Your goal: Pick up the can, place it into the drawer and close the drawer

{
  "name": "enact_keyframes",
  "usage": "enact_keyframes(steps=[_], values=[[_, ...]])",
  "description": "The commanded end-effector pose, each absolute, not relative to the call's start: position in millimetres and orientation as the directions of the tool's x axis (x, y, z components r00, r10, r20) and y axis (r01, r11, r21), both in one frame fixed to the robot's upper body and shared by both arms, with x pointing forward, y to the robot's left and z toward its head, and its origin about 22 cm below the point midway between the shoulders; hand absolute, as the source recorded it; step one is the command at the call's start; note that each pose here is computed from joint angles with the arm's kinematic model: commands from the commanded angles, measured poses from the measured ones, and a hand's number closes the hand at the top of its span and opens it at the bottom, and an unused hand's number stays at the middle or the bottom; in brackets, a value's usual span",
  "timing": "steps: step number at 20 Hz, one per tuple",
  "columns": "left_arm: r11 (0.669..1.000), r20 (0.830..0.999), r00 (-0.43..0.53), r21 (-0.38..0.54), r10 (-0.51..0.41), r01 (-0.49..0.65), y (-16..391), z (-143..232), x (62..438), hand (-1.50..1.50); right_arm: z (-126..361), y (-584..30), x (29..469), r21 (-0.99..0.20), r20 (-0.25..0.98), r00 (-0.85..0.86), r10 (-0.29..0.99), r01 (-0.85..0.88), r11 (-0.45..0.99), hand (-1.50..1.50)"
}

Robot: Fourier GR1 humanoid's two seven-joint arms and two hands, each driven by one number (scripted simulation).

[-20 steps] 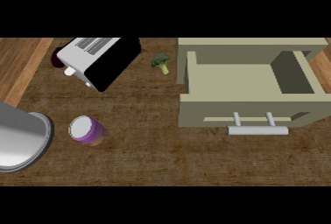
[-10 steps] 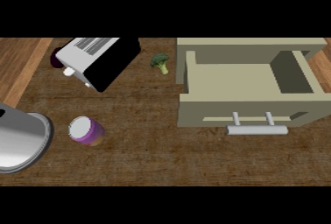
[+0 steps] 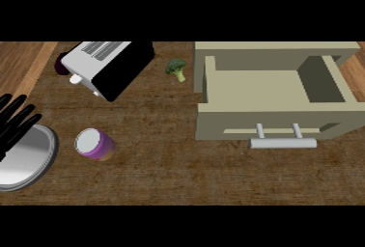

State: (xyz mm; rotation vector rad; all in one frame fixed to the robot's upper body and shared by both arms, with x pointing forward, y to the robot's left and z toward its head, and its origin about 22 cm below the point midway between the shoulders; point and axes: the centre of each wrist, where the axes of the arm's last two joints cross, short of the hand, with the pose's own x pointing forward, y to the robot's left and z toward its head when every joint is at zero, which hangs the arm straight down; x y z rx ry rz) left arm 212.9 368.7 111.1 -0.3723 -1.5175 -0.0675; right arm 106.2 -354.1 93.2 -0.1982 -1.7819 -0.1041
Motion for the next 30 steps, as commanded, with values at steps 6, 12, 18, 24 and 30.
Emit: enact_keyframes(steps=[6,12,18,24,30], values=[[0.959,0.986,0.078,-0.164,0.150,0.233,349,78,244,-1.50,102,-368,93,-0.022,0.976,-0.210,0.064,0.194,0.981,-1.50],[0.962,0.987,0.103,-0.146,0.126,0.230,341,52,256,-1.50,87,-380,92,-0.016,0.975,-0.213,0.058,0.196,0.981,-1.50],[0.974,0.988,0.112,-0.126,0.106,0.190,354,17,239,-1.50,83,-375,84,-0.034,0.974,-0.214,0.078,0.204,0.978,-1.50],[0.987,0.990,0.111,-0.103,0.090,0.121,351,-18,256,-1.50,101,-369,93,-0.052,0.974,-0.207,0.088,0.174,0.983,-1.50],[0.989,0.989,0.119,-0.097,0.083,0.109,374,-52,232,-1.50,103,-379,77,-0.036,0.974,-0.212,0.076,0.186,0.982,-1.50]])
